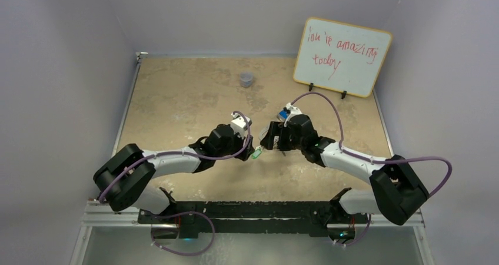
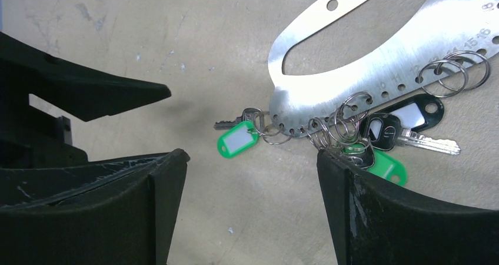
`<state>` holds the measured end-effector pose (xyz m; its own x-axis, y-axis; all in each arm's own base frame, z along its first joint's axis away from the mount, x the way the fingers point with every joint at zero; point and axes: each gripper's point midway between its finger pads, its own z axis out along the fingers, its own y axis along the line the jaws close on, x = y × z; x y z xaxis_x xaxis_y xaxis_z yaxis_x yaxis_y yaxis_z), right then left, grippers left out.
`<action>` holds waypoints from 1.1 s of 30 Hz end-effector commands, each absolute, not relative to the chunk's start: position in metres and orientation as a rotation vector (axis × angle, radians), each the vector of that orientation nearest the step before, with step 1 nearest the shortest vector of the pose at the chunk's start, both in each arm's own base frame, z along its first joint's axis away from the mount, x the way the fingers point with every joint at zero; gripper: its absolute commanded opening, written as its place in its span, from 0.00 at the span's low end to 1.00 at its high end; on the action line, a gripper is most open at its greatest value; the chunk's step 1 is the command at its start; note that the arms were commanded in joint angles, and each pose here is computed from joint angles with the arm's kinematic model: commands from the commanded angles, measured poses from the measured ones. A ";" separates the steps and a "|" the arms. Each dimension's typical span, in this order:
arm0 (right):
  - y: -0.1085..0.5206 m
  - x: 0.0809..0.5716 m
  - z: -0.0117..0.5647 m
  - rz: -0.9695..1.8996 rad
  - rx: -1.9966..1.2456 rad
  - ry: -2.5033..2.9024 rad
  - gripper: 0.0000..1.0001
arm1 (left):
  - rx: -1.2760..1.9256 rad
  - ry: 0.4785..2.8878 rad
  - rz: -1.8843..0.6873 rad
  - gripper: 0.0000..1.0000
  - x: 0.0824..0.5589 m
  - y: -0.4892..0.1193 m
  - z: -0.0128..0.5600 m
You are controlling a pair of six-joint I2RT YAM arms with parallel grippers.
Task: Remove the keys from the keyring
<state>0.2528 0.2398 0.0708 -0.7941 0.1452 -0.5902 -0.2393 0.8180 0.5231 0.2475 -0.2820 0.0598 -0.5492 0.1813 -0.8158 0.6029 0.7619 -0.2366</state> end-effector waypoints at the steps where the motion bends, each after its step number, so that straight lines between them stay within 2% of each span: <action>1: 0.229 0.260 0.074 0.742 -0.055 2.337 0.83 | 0.694 1.971 -0.720 0.59 0.260 -0.312 0.086; 7: 0.216 0.276 0.079 0.745 0.007 2.320 0.80 | 0.826 1.943 -0.754 0.58 0.259 -0.329 0.074; 17: 0.210 0.289 0.089 0.797 0.012 2.285 0.77 | 0.966 1.931 -0.817 0.42 0.255 -0.348 0.052; 27: 0.213 0.282 0.082 0.828 -0.019 2.300 0.77 | 1.044 1.908 -0.780 0.39 0.261 -0.353 0.043; 33: 0.215 0.280 0.082 0.838 -0.034 2.305 0.77 | 1.068 1.920 -0.778 0.27 0.259 -0.352 0.038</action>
